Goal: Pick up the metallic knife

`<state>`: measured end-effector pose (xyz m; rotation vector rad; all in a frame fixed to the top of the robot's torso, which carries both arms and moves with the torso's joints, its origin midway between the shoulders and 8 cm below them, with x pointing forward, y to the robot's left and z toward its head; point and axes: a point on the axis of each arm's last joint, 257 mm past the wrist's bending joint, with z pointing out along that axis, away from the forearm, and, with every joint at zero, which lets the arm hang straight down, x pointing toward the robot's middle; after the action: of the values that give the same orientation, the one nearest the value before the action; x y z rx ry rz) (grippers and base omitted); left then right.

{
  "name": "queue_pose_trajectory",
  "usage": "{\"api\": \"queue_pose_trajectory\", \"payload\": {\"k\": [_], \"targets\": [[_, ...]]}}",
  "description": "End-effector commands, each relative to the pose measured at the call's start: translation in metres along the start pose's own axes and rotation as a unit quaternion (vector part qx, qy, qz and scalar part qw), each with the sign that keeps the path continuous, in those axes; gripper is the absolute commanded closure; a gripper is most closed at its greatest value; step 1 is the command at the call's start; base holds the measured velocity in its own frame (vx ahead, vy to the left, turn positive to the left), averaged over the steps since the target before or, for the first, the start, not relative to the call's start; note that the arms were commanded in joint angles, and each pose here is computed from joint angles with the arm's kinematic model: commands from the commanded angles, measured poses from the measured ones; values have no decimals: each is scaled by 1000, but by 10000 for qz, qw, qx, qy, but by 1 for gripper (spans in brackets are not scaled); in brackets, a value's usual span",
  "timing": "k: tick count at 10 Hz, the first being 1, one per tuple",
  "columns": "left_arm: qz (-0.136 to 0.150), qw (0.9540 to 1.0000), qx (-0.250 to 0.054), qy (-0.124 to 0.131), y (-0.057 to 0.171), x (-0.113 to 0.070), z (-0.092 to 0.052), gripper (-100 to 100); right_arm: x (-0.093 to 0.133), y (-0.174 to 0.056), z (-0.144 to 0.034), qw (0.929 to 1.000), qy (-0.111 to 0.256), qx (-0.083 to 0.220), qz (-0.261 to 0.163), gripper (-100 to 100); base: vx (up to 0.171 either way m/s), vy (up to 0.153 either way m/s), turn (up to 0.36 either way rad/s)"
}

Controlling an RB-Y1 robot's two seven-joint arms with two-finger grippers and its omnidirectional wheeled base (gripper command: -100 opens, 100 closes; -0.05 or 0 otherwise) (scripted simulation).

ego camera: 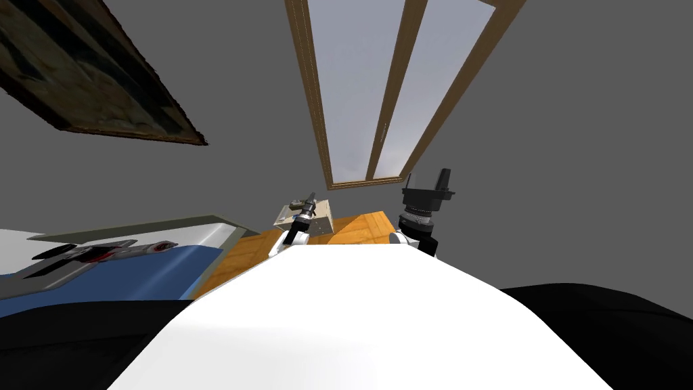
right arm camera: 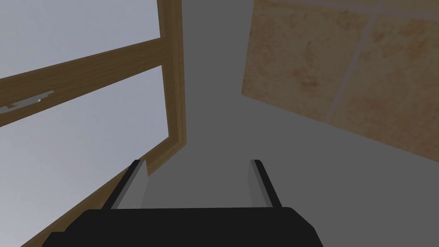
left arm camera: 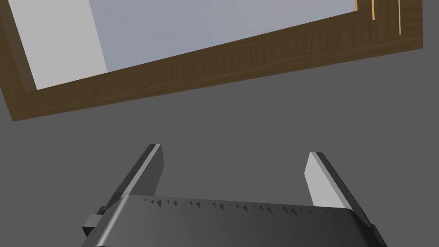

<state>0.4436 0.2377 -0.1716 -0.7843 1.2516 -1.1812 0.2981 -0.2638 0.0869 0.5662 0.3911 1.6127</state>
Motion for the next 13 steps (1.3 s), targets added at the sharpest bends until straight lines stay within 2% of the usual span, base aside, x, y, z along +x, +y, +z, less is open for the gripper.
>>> {"api": "queue_pose_trajectory", "payload": {"k": [1,2,4,5,7,8,9,10,11,13], "targets": [[130,9993,-330,119,26,7,2,-100,0,0,0,10000,0,0,0,0,5,-36,-96],[131,9993,-335,119,27,7,2,-100,0,0,0,10000,0,0,0,0,6,-28,-38],[374,9956,-803,307,63,9,4,-100,0,0,0,10000,0,0,0,0,11,-50,-104],[376,9948,-892,311,72,9,1,-100,0,0,0,10000,0,0,0,0,4,-49,-40],[662,9873,-1356,486,108,6,1,-100,0,0,0,10000,0,0,0,0,13,-52,-119],[667,9855,-1480,490,120,5,-4,-100,0,0,0,10000,0,0,0,0,4,-39,-38],[825,9792,-1761,570,141,1,-8,-100,0,0,0,10000,0,0,0,0,6,-49,-70],[826,9788,-1784,571,144,1,-9,-100,0,0,0,10000,0,0,0,0,7,-36,-36],[988,9733,-1968,642,156,-4,-9,-100,0,0,0,10000,0,0,0,0,8,-38,-95],[993,9707,-2094,643,168,-6,-15,-100,0,0,0,10000,0,0,0,0,4,-22,-13]]}}
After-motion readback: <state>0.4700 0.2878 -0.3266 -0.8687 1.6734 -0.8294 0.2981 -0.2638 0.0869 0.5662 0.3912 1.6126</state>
